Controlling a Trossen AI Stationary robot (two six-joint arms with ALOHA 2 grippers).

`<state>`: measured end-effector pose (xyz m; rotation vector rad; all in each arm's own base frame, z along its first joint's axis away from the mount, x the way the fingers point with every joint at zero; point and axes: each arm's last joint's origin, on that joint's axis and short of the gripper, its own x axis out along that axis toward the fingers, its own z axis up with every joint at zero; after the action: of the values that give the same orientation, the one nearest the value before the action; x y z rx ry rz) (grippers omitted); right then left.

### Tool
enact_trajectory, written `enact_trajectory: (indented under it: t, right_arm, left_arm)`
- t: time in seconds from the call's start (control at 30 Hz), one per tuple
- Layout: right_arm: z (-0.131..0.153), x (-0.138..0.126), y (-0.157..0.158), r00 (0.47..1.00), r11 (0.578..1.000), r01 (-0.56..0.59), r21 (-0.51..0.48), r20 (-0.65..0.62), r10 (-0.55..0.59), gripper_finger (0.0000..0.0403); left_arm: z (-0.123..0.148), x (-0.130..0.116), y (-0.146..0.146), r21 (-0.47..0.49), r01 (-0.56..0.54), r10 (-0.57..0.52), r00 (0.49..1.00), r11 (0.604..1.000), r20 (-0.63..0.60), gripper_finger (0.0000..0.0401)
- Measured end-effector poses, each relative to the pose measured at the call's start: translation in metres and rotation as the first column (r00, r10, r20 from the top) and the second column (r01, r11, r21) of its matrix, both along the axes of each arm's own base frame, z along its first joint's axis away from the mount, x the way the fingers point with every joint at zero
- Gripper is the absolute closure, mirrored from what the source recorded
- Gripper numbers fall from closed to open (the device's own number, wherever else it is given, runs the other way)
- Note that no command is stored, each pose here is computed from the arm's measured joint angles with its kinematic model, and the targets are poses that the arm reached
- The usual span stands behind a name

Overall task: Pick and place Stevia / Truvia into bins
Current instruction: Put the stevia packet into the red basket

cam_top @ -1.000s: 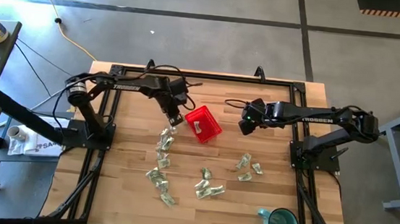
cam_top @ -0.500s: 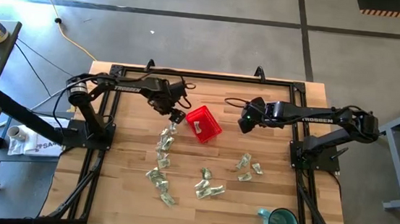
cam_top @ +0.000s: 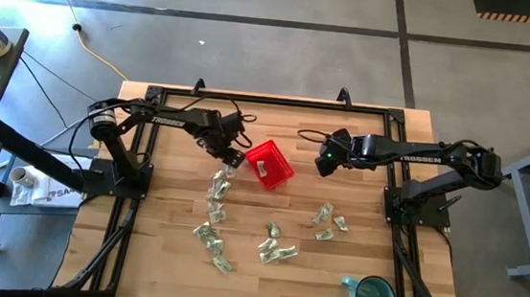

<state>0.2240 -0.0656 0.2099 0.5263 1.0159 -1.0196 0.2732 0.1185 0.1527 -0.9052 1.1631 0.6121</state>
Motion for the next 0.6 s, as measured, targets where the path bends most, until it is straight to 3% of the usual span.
enact_trajectory:
  t: [0.43,0.6]
  right_arm:
    - [0.0000,-0.0001,0.0000,1.000,1.000,0.000,0.000,-0.001,0.000,0.0125]
    - [0.0000,-0.0001,0.0000,1.000,1.000,0.000,-0.001,-0.001,0.000,0.0125]
  left_arm:
    - [0.0021,0.0063,0.0029,0.061,0.081,-0.085,0.994,0.995,0.070,0.0351]
    - [0.0022,0.0064,0.0028,0.064,0.095,-0.100,0.992,0.993,0.072,0.0379]
